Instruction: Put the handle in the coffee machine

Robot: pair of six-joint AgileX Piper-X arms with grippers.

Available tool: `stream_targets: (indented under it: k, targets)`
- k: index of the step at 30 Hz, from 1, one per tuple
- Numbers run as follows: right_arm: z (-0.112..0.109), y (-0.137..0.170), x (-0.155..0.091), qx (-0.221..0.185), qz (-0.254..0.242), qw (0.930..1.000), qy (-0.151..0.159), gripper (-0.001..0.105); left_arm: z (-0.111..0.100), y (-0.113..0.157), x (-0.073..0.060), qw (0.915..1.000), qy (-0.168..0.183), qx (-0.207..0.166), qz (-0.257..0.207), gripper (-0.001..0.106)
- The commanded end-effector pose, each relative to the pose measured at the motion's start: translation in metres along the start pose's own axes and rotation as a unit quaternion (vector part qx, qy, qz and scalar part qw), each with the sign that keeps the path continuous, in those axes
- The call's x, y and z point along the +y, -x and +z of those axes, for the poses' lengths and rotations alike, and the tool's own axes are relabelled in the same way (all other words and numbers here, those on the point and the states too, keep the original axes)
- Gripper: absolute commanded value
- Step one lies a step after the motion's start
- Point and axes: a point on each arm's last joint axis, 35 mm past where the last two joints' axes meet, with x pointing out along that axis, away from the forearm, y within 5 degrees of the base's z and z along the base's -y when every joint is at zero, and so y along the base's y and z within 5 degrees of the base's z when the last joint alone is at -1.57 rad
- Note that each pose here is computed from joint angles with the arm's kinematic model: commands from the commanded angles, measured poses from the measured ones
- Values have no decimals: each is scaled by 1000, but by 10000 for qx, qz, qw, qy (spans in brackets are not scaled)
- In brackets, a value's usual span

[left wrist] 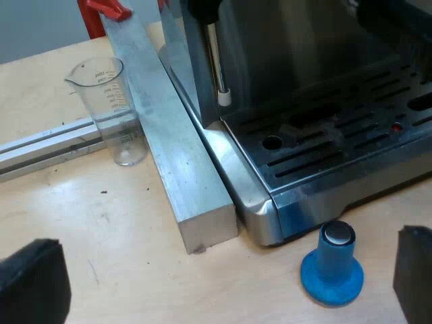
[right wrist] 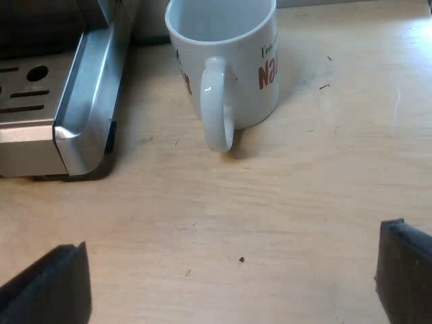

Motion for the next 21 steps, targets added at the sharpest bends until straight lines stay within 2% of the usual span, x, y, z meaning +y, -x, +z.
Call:
stream_targets:
  k: [1,5,21]
  targets:
    - [1,0,0,12,47,10000,5,86,2,-1,0,10000,-7,-31,37,105]
    - [1,0,0,10,37,10000,5,86,2,-1,0,9996,-268,-12,-7,105]
    - [1,0,0,10,37,10000,5,86,2,-1,-2,9993,-275,-25,-234,105]
